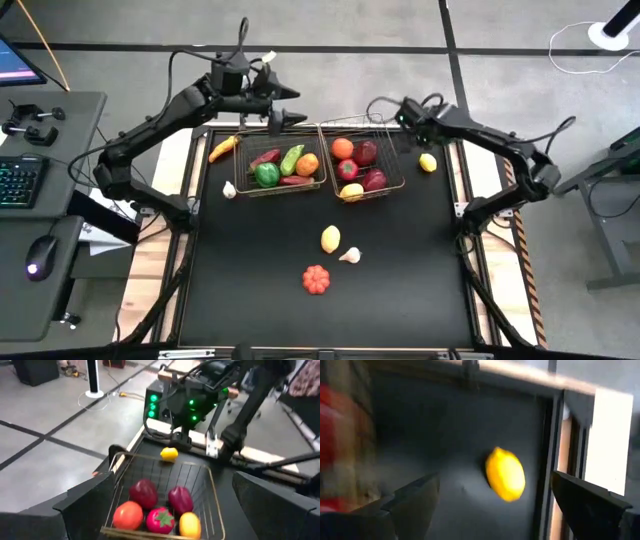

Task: Sort produce into baskets
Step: Put the top yellow lemon into the right wire basket

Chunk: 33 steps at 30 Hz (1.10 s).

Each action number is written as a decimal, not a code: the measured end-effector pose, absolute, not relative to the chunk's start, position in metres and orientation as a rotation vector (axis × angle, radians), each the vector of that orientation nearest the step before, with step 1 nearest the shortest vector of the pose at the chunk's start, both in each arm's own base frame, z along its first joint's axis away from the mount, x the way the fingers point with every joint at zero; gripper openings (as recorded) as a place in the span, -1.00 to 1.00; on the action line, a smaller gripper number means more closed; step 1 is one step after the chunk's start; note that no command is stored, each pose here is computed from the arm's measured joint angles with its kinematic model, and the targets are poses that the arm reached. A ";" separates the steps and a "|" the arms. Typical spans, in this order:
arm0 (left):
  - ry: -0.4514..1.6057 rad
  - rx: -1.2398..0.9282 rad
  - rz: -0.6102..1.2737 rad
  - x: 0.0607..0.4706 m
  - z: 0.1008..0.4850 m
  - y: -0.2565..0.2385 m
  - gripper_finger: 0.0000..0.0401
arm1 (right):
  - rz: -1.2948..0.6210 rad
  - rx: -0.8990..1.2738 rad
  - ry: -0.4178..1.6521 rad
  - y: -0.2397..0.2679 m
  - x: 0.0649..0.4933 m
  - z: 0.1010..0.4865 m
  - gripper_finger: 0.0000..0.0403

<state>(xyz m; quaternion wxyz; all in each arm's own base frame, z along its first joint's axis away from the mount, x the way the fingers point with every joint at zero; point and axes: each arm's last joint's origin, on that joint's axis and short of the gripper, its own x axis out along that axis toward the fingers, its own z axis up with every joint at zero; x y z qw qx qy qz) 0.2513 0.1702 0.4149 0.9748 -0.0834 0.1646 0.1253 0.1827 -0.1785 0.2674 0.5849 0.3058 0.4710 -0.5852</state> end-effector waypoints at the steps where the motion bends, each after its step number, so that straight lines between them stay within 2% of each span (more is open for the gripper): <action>1: 0.343 -0.162 0.250 0.251 0.414 0.170 0.95 | -1.374 0.735 1.131 -0.178 0.178 0.258 0.85; 4: 0.358 -0.156 0.259 0.249 0.413 0.171 0.95 | -1.452 0.853 1.169 -0.178 0.162 0.235 0.85; 8: 0.359 -0.151 0.295 0.248 0.413 0.174 0.95 | -1.467 0.991 1.099 -0.181 0.153 0.209 0.85; 13: 0.345 -0.137 0.338 0.247 0.415 0.177 0.95 | -1.541 0.982 1.025 -0.191 0.143 0.197 0.85; 20: 0.367 -0.155 0.343 0.245 0.412 0.177 0.95 | -1.547 0.970 1.043 -0.196 0.139 0.194 0.85; 26: 0.357 -0.236 0.358 0.245 0.412 0.177 0.95 | -1.496 1.031 1.125 -0.202 0.143 0.176 0.85; 30: 0.352 -0.260 0.363 0.245 0.412 0.177 0.95 | -1.607 1.033 1.089 -0.209 0.145 0.165 0.85; 33: 0.347 -0.293 0.368 0.245 0.412 0.177 0.95 | -1.616 1.036 1.065 -0.214 0.149 0.158 0.85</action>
